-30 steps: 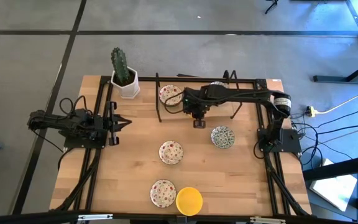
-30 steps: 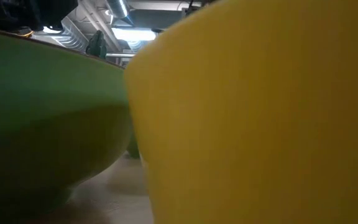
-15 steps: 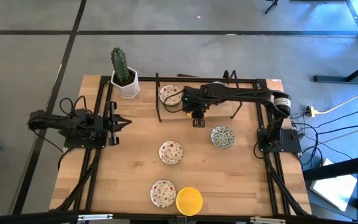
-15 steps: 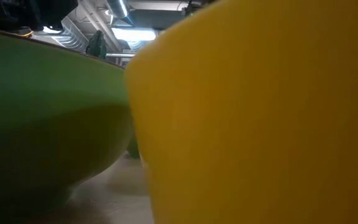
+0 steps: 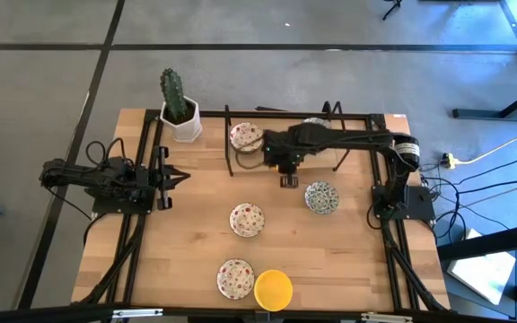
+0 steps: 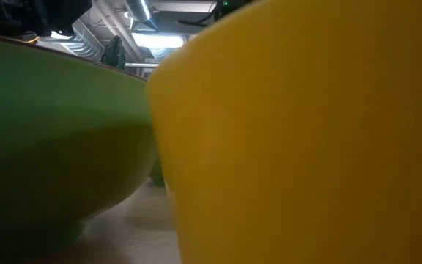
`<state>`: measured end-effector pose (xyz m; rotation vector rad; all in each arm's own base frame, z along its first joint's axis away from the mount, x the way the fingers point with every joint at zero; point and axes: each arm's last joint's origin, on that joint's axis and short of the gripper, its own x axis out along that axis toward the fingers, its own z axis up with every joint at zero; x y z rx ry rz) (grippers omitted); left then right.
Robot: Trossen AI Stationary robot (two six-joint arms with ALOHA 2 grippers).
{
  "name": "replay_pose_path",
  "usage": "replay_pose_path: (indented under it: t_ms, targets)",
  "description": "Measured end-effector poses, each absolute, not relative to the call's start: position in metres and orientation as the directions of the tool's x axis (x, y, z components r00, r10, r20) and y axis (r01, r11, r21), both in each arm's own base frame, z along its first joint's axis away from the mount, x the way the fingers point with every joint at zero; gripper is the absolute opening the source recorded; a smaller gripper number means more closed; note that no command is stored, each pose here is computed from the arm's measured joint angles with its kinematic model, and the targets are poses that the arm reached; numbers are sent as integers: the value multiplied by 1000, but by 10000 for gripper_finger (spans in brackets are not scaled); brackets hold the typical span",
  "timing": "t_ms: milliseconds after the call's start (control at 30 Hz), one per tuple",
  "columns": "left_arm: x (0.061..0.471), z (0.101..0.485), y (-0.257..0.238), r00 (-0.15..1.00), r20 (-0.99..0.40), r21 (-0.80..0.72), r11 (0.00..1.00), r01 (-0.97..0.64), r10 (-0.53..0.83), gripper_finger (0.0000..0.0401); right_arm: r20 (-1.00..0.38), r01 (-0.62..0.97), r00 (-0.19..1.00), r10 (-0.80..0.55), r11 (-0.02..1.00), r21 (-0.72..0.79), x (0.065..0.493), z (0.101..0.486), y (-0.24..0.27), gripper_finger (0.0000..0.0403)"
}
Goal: Pick & Place Mini bowls
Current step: Stack the blue patterned bowl on the blue patterned bowl on the shelf
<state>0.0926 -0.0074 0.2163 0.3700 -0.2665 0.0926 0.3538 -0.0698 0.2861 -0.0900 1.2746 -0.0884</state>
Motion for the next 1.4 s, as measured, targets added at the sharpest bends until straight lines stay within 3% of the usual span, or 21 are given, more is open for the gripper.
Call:
replay_pose_path:
  t_ms: [167,333,500,867,1100,1400]
  targets:
    - [93,216,-7,961,274,352,925,-140,41,2,-935,-34,324,-146,986,-166,361,284,-51,8]
    - [93,216,-7,961,274,352,926,-140,41,5,-914,-103,382,-139,976,-191,368,286,-34,5]
    - [93,216,-7,961,274,352,926,-140,41,2,-871,-249,474,132,968,11,367,300,-21,9]
    - [93,215,-7,965,259,356,924,-138,44,7,-779,-297,609,151,954,-46,306,347,17,3]
    - [93,215,-7,965,259,355,925,-138,45,2,-466,-333,854,231,931,-147,230,350,31,2]
    - [93,216,-7,962,269,352,925,-145,48,7,-114,-259,963,245,956,-135,148,300,22,4]
